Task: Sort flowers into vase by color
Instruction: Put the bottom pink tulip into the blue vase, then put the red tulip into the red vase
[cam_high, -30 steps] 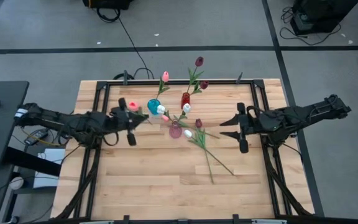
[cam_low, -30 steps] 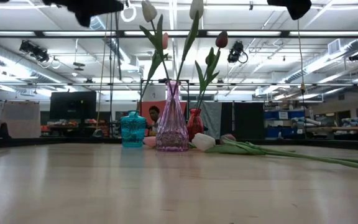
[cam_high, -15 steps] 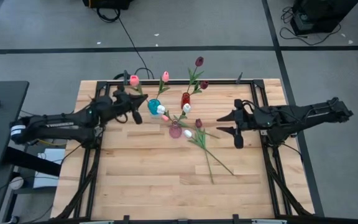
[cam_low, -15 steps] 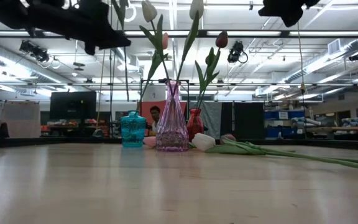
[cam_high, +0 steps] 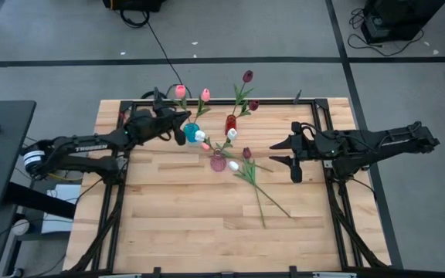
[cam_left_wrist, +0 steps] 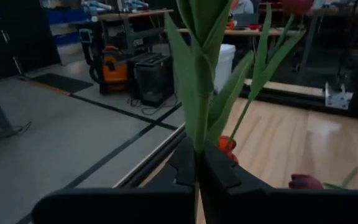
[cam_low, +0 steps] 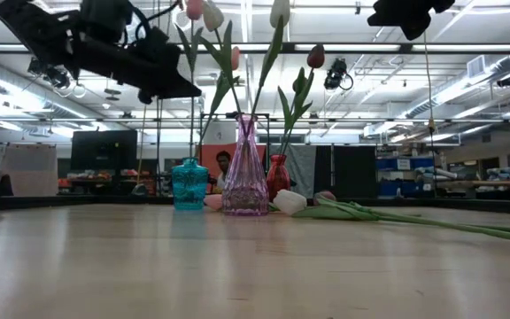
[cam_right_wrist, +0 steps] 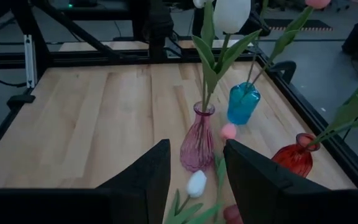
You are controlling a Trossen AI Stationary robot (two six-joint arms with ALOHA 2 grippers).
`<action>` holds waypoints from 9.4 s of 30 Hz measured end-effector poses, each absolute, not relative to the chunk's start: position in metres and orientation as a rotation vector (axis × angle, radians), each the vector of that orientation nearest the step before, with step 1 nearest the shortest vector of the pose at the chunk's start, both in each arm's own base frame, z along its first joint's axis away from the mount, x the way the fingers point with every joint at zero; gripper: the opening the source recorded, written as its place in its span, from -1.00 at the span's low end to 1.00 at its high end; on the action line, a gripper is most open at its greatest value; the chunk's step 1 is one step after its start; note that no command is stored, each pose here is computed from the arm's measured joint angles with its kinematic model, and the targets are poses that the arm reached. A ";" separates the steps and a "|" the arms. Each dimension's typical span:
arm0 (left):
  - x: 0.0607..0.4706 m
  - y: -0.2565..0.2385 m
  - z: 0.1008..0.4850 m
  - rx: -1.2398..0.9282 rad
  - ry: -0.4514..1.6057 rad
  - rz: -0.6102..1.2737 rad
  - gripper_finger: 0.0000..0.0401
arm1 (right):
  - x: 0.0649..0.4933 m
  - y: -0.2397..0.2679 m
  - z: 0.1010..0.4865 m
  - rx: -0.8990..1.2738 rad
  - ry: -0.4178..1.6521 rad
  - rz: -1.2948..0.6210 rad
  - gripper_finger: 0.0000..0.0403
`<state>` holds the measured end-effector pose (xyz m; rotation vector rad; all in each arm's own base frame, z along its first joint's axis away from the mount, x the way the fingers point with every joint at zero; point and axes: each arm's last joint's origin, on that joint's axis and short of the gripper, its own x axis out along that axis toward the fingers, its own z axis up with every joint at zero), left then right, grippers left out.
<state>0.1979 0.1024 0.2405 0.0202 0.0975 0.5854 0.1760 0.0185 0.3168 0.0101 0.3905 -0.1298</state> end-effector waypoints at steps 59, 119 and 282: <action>0.128 0.057 0.198 -0.143 0.103 0.654 -0.08 | 0.227 0.038 0.235 0.246 0.895 -0.250 -0.19; 0.153 0.021 0.208 -0.159 0.013 -0.034 -0.09 | 0.250 0.061 0.260 0.204 1.068 -0.101 -0.93; 0.225 -0.093 0.244 0.147 0.242 0.196 -0.13 | 0.320 -0.099 0.225 -0.316 -0.087 -0.614 -0.78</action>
